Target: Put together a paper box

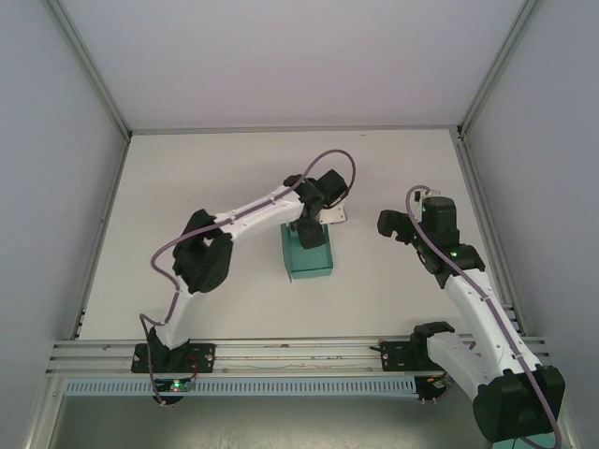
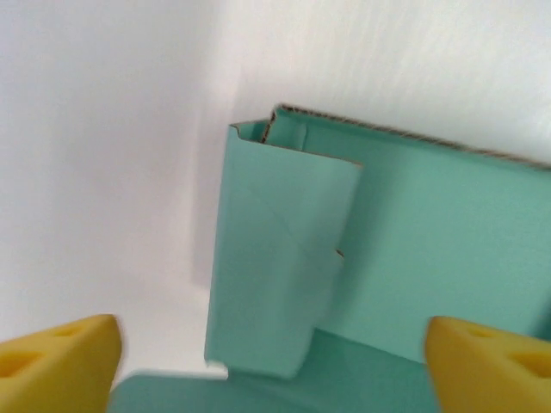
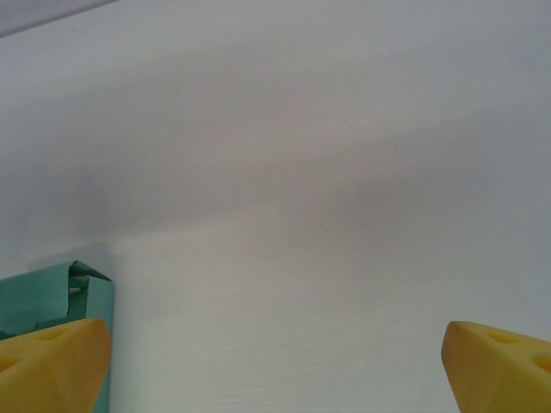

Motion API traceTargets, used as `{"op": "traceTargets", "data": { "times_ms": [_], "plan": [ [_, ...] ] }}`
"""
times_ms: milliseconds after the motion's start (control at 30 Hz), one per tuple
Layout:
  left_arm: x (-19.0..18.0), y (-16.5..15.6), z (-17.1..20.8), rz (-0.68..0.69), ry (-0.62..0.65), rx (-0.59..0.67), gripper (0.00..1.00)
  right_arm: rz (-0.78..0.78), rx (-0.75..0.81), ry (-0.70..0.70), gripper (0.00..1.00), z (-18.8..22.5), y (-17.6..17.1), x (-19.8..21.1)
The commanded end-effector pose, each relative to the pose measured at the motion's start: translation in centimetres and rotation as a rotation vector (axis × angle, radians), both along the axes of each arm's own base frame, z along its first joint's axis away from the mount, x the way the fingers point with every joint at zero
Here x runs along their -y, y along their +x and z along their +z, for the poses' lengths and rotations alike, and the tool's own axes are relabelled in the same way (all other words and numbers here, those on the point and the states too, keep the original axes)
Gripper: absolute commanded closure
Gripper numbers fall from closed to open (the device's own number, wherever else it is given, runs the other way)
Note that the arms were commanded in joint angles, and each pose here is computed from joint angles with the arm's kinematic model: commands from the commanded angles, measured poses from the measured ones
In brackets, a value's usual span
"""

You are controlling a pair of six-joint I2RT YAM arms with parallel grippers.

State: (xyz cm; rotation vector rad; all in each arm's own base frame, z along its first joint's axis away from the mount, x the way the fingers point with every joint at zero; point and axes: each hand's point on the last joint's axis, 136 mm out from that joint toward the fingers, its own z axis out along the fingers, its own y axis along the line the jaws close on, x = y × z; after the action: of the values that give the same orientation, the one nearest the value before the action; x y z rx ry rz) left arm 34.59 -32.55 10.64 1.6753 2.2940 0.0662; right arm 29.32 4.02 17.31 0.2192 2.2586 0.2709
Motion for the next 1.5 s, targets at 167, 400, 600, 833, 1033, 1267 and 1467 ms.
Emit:
{"op": "traceTargets", "data": {
  "times_ms": [167,400,600,833,1033,1267,1467],
  "plan": [
    [-0.1,-1.6,9.2,0.060,-0.354,0.045,0.00,0.367,0.143,0.016,0.02,2.0,1.7,-5.0],
    [-7.9,1.6,16.2,0.583,-0.760,0.213,0.00,0.591,0.103,0.027,0.07,2.4,8.9,-9.2],
    [-17.1,-0.7,11.1,0.963,-0.689,0.252,0.00,0.930,-0.030,-0.049,0.15,-1.7,11.3,-16.0],
    [-20.8,-4.5,6.6,1.118,-0.674,0.168,0.00,1.162,-0.188,-0.046,0.21,-6.4,11.5,-20.7],
    [-21.3,-5.7,5.6,1.136,-0.677,0.152,0.00,1.263,-0.339,-0.128,0.26,-10.3,9.9,-21.9],
    [-21.1,-5.4,5.4,1.126,-0.671,0.148,0.00,1.338,-0.376,-0.103,0.29,-11.5,6.8,-21.8],
    [-20.4,-4.7,4.6,1.115,-0.673,0.121,0.00,1.368,-0.386,-0.127,0.28,-12.3,5.4,-21.7]
  ]
}}
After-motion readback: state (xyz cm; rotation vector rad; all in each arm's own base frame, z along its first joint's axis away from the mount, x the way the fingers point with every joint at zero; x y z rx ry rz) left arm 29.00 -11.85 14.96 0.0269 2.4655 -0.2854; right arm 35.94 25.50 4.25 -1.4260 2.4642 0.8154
